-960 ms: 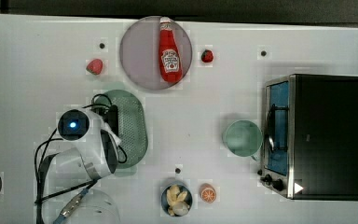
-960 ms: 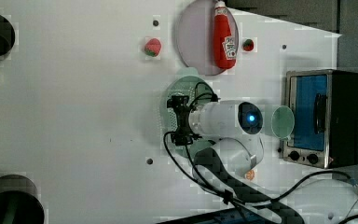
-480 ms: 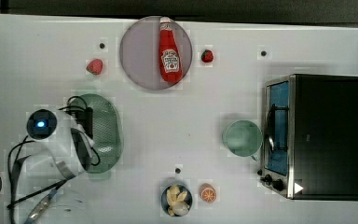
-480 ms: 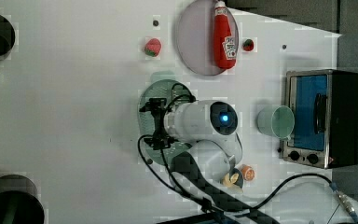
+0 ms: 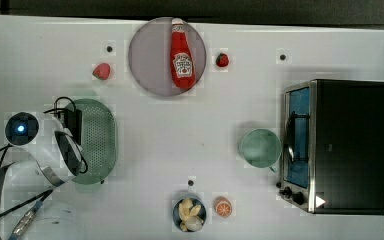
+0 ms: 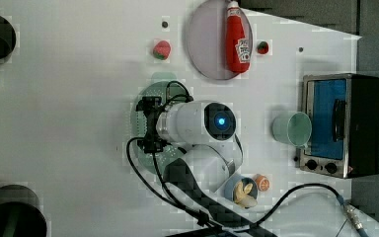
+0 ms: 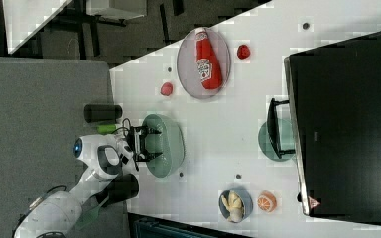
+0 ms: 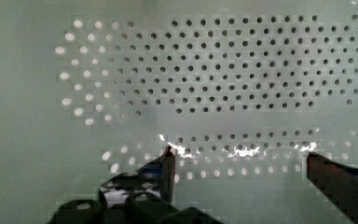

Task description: Drag strainer right to left.

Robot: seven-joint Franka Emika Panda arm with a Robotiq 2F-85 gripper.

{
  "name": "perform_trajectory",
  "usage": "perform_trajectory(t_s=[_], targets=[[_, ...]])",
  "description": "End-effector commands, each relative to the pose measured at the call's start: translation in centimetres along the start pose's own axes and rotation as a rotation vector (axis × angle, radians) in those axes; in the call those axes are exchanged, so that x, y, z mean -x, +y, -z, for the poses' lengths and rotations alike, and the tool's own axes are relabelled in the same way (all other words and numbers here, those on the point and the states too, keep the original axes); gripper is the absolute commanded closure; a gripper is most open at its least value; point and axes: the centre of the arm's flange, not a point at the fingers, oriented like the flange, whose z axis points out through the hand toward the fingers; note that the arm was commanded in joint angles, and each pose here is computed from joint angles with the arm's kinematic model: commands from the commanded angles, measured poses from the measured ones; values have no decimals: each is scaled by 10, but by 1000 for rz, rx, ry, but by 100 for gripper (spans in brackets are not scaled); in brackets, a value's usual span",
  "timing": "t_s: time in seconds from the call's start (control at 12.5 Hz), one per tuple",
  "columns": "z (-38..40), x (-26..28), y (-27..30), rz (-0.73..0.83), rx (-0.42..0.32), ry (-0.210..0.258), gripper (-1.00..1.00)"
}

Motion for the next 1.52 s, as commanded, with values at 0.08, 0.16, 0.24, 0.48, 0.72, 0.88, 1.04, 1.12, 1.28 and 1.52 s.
perform_trajectory(t_s=[0.08,0.16,0.24,0.48,0.72,0.88,1.04,1.12,1.28,1.52], targets=[[-4,15,3,-46,4,-7,-100],[-5,18,4,-53,9,-13,-100],[-6,23,5,-58,11,-23,-100],[-6,36,7,-55,10,-38,-100],[-9,47,7,-53,8,-49,-100],[-10,52,5,-62,3,-59,-100],[-1,51,-1,-53,-13,-61,-100],[7,49,-3,-29,-9,-54,-100],[36,38,-11,58,12,-26,-100],[123,5,-33,200,16,0,-100]])
